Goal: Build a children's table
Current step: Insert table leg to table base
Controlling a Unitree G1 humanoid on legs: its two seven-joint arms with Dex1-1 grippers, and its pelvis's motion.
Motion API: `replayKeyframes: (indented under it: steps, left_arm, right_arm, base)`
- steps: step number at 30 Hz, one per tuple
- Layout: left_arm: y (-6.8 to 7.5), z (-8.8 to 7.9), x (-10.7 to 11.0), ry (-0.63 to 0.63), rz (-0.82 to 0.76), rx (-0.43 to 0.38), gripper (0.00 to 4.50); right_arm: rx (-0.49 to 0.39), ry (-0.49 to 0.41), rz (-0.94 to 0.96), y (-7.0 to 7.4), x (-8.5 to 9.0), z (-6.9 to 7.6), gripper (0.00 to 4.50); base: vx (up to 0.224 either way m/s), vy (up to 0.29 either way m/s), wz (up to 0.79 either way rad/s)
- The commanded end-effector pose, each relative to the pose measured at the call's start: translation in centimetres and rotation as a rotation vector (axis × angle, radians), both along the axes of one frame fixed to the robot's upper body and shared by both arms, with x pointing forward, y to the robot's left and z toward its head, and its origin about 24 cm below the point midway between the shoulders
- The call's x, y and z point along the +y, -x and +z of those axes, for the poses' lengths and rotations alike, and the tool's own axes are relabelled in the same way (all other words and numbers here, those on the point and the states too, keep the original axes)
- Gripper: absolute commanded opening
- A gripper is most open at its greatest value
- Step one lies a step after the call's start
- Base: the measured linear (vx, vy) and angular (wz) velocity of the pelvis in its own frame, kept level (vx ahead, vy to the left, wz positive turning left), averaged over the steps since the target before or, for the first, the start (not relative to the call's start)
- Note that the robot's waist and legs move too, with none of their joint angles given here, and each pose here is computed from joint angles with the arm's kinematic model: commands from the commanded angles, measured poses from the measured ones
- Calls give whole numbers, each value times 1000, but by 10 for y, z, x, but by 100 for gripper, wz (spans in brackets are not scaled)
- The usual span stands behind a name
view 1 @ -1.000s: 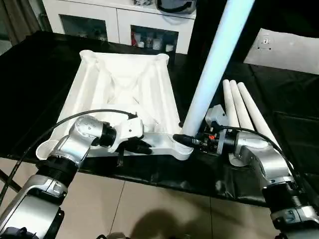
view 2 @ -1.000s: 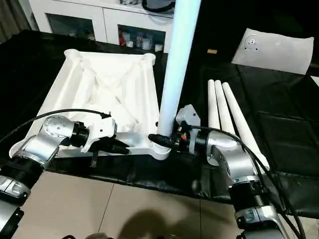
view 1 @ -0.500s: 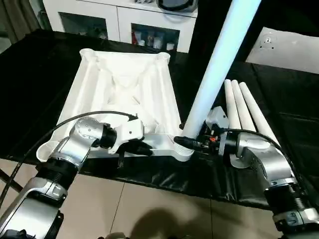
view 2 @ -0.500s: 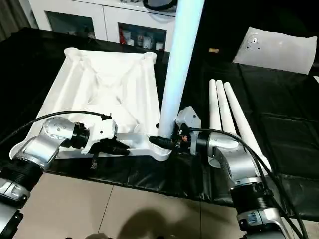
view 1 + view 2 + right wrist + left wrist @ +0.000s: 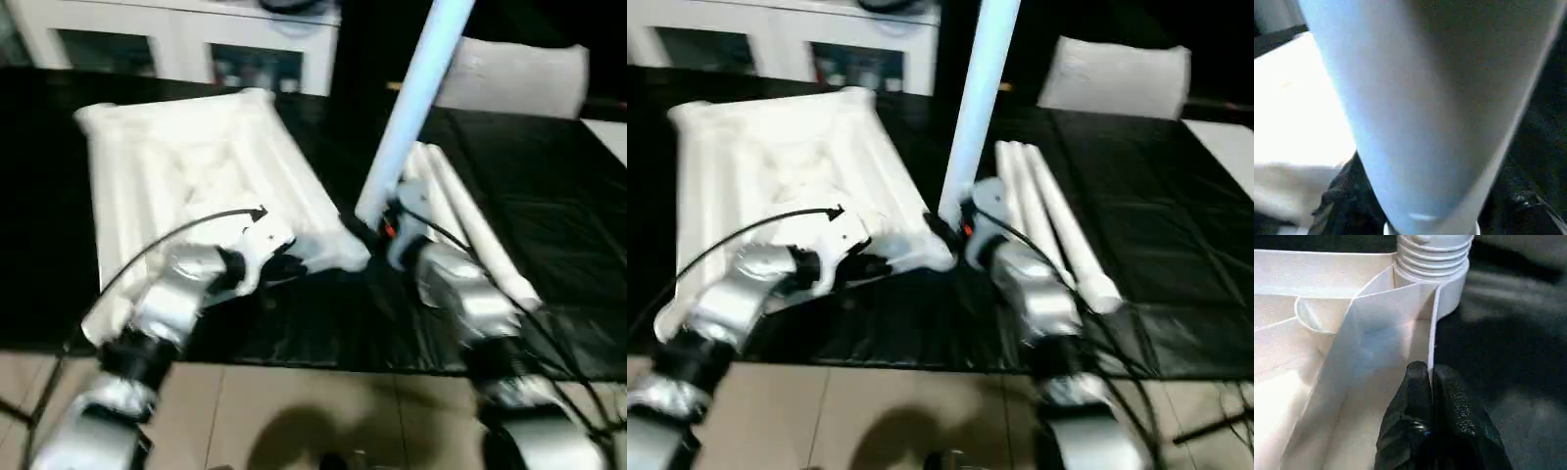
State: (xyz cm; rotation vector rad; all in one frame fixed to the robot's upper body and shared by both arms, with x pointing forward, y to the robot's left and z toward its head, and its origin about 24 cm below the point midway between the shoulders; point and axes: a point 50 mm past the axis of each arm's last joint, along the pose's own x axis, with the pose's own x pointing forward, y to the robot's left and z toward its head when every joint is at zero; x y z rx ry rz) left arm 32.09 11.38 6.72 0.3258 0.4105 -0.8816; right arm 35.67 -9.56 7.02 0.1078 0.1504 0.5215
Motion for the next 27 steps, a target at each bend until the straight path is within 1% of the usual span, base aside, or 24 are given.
replayKeyframes:
  steps: [1,3,4,7,10,14,17,20,23,27]
  left_arm:
    - [8,37,-38,174,-17,-118,0]
    - [12,37,-46,188,15,-114,0]
    - [12,37,-46,188,15,-114,0]
    - [15,36,-53,202,46,-103,0]
    - [15,34,-49,139,53,-120,0]
    - [13,34,-42,94,89,-125,0]
    - [7,36,-31,69,111,-131,0]
    - [5,36,-29,63,110,-133,0]
    - [5,36,-28,61,82,-149,0]
    - [4,34,-27,59,70,-151,0]
  right_arm:
    - [247,-12,-73,11,17,-44,192]
    - [255,-14,-69,10,26,-43,192]
    - [255,-14,-69,10,26,-43,192]
    - [276,-24,-70,9,35,-42,192]
    - [274,-14,-55,7,39,-40,192]
    - [266,-14,-48,5,39,-39,192]
    - [254,-30,-46,2,34,-36,192]
    - [251,-28,-40,1,32,-35,192]
    - [249,-46,-19,0,31,-34,192]
    - [220,-29,15,-1,31,-30,192]
  base:
    - [0,0,0]
    - [0,0,0]
    - [0,0,0]
    - [0,0,0]
    - [0,0,0]
    - [0,0,0]
    - [0,0,0]
    - [0,0,0]
    - [0,0,0]
    - [0,0,0]
